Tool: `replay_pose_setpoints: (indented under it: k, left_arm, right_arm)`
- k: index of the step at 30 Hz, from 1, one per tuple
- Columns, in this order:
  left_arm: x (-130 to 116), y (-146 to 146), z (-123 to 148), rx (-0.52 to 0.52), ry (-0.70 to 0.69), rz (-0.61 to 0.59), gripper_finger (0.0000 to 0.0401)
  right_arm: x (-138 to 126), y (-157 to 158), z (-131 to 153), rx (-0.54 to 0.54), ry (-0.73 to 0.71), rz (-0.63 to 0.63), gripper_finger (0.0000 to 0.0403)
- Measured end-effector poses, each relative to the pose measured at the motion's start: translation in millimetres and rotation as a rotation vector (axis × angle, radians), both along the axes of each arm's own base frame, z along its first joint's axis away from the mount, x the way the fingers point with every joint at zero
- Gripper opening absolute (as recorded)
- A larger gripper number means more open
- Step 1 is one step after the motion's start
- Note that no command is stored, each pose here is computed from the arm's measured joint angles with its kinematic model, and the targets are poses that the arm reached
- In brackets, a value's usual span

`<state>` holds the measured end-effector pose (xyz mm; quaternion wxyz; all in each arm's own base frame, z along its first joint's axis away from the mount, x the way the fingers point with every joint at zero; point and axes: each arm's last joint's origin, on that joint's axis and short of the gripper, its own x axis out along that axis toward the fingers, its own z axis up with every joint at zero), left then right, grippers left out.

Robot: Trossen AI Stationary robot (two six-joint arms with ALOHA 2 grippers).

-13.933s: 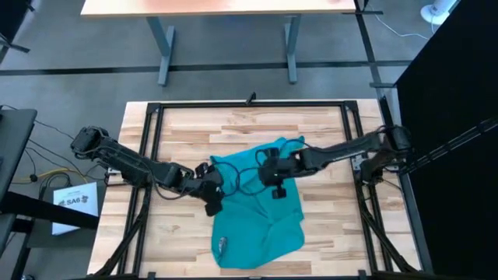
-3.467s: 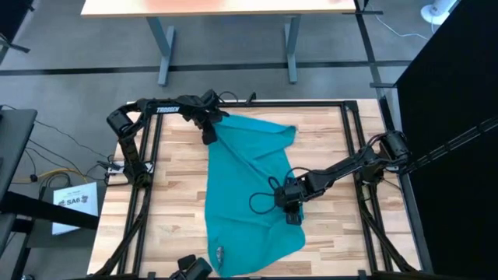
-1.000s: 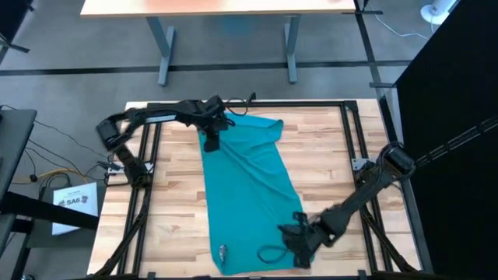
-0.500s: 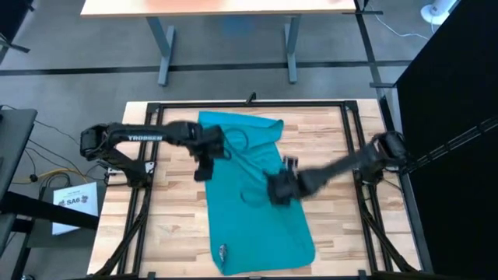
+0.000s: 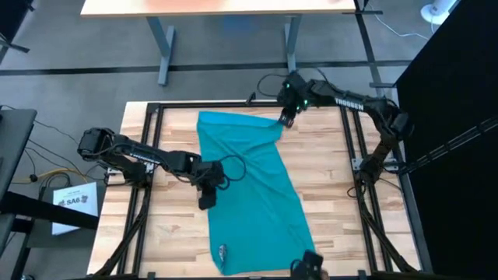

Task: Roll towel
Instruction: Roll the blue towel

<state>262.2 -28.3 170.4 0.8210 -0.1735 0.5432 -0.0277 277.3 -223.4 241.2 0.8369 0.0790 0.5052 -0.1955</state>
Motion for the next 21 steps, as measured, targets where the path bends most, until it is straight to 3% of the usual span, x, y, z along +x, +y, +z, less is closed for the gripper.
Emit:
replay_pose_setpoints:
  k: [5, 11, 15, 21]
  left_arm:
    - [6, -6, 4, -0.055, -0.048, 0.084, 0.0143]
    - [5, -6, 3, -0.088, -0.017, 0.158, 0.0143]
    - [5, -7, 3, -0.107, -0.006, 0.193, 0.0143]
    - [5, -7, 3, -0.103, -0.005, 0.221, 0.0143]
  right_arm:
    - [17, -18, -3, -0.107, 0.069, 0.223, 0.0172]
    - [37, -33, -41, -0.144, 0.271, 0.402, 0.0199]
    - [37, -42, -62, -0.097, 0.343, 0.444, 0.0195]
    - [29, -52, -70, -0.06, 0.352, 0.421, 0.0188]
